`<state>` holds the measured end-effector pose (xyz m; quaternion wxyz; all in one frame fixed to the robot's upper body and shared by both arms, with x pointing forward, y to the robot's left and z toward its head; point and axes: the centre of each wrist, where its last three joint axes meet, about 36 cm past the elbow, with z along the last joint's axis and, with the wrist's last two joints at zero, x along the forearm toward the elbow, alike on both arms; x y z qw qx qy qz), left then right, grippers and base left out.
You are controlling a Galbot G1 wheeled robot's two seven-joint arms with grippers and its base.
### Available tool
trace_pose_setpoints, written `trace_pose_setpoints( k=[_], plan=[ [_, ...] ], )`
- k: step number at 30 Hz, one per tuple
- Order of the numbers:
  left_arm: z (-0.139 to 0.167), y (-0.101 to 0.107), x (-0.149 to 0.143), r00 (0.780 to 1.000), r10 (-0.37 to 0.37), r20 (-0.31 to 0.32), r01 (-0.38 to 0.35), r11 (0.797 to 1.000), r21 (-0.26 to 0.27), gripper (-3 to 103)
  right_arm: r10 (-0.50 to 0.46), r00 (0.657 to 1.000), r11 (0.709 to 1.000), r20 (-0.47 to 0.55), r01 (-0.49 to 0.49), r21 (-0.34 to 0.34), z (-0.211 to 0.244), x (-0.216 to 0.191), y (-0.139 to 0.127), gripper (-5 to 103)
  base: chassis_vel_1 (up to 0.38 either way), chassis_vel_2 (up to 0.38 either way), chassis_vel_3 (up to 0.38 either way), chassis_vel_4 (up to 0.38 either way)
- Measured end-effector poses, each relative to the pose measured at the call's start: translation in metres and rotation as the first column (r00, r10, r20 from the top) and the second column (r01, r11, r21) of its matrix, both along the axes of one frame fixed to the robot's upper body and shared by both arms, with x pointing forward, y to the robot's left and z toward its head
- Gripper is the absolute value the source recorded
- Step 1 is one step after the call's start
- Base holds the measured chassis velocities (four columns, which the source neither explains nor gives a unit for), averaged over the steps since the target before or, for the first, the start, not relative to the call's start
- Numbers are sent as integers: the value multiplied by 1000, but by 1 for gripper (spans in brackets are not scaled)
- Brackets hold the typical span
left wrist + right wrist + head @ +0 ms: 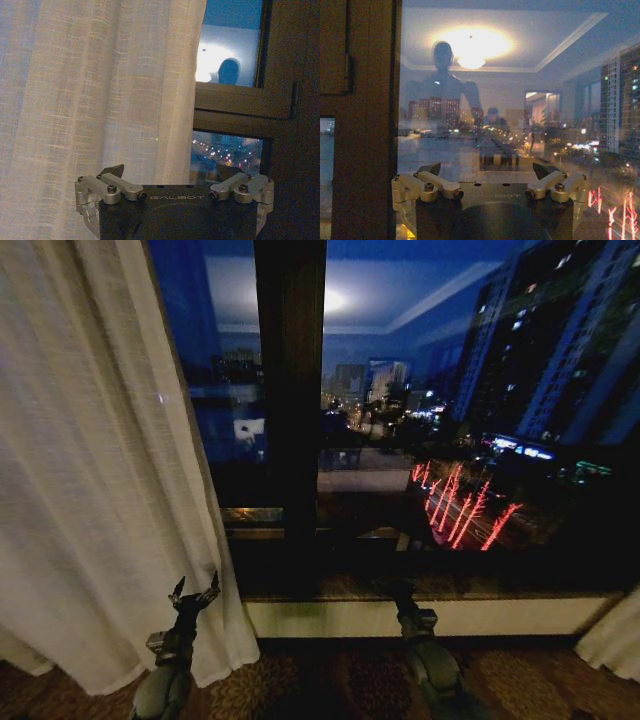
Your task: Open the curtains by pulling them apart, changing their state from closed to fully open.
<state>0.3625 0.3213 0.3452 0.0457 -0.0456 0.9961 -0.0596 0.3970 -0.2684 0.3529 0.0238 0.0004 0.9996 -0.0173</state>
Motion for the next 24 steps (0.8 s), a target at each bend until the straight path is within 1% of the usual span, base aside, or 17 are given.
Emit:
trace_pose_setpoints(
  k=[24],
  plan=[
    [0, 0, 0, 1000, 0, 0, 0, 1000, 0, 100, 0, 1000, 1000, 0, 0, 0, 0, 0, 0, 100, 0, 0, 0, 0]
  ],
)
